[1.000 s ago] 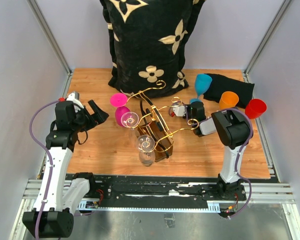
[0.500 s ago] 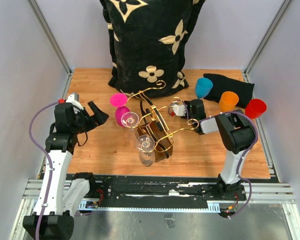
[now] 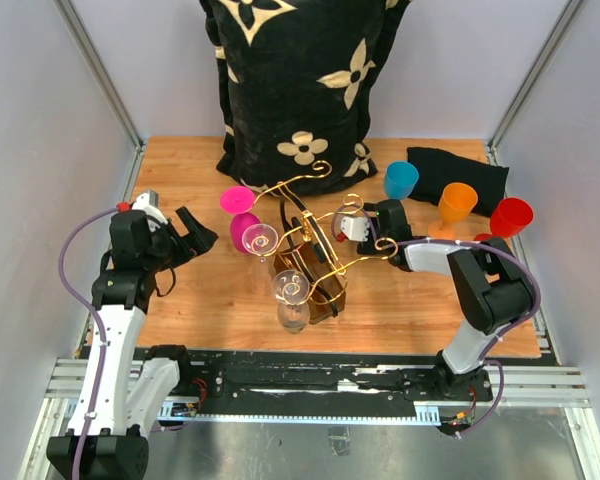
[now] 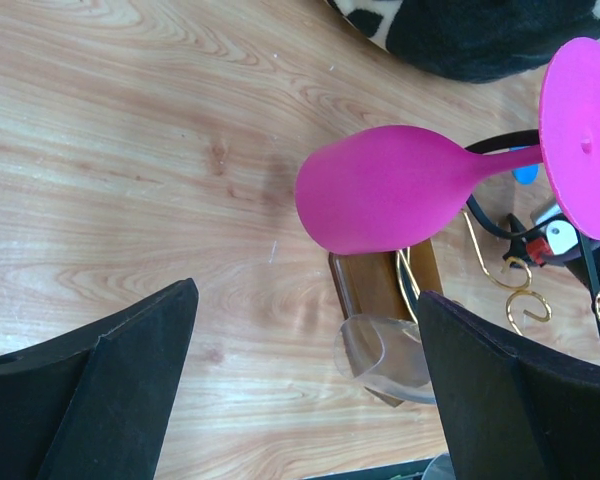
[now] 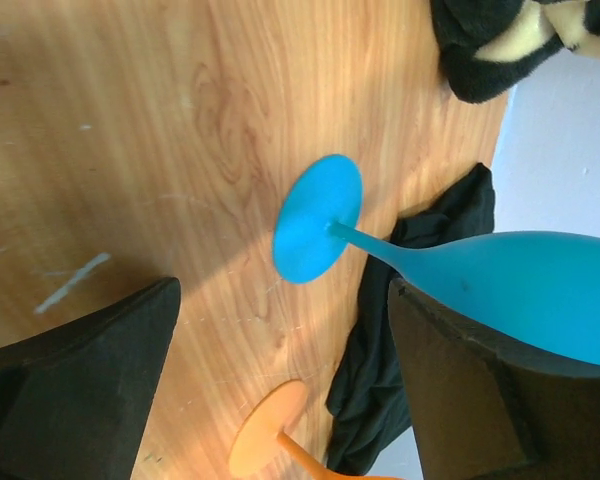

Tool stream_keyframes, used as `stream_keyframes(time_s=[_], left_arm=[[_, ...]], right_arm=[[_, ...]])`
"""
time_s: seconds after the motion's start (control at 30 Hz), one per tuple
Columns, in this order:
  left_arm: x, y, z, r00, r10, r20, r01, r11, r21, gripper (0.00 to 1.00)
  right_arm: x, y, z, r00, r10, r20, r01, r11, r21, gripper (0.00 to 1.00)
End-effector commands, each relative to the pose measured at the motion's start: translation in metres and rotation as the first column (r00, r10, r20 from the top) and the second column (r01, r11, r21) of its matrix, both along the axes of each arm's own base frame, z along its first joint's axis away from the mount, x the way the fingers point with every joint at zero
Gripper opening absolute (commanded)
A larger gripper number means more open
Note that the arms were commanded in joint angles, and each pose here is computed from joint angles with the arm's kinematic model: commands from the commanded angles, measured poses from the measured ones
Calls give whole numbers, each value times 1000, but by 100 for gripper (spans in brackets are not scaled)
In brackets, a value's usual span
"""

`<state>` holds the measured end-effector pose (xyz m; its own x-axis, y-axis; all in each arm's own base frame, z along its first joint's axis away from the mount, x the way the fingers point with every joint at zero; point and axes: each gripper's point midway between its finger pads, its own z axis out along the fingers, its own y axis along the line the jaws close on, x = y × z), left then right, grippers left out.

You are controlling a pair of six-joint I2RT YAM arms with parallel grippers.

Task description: Take the wine glass off the wine glass rack

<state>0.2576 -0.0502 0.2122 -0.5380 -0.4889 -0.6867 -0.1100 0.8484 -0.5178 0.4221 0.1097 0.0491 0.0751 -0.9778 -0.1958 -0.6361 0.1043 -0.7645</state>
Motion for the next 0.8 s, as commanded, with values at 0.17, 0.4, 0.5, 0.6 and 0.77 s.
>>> stream_keyframes(time_s=[0.17, 0.4, 0.5, 0.6, 0.77], left_arm=[[-4, -3, 13, 999, -18, 47, 18, 1000, -3, 97], [-9, -6, 11, 999, -23, 44, 24, 999, -21, 97], [-9, -4, 8, 999, -14, 42, 14, 1000, -15, 97], [-10, -4, 2, 999, -15, 28, 16, 1000, -16, 97], [-9, -2, -1, 1000, -12, 21, 12, 1000, 2, 97]], right_arm=[[-115, -4, -64, 884, -48, -465, 59, 998, 8, 89], [-140, -9, -58, 774, -177, -609, 249, 968, 36, 87], [-153, -17, -56, 666, -259, -700, 397, 917, 38, 86], [-162, -22, -50, 523, -324, -788, 566, 823, 37, 92], [-173, -9, -28, 236, -186, -954, 788, 611, 76, 99]])
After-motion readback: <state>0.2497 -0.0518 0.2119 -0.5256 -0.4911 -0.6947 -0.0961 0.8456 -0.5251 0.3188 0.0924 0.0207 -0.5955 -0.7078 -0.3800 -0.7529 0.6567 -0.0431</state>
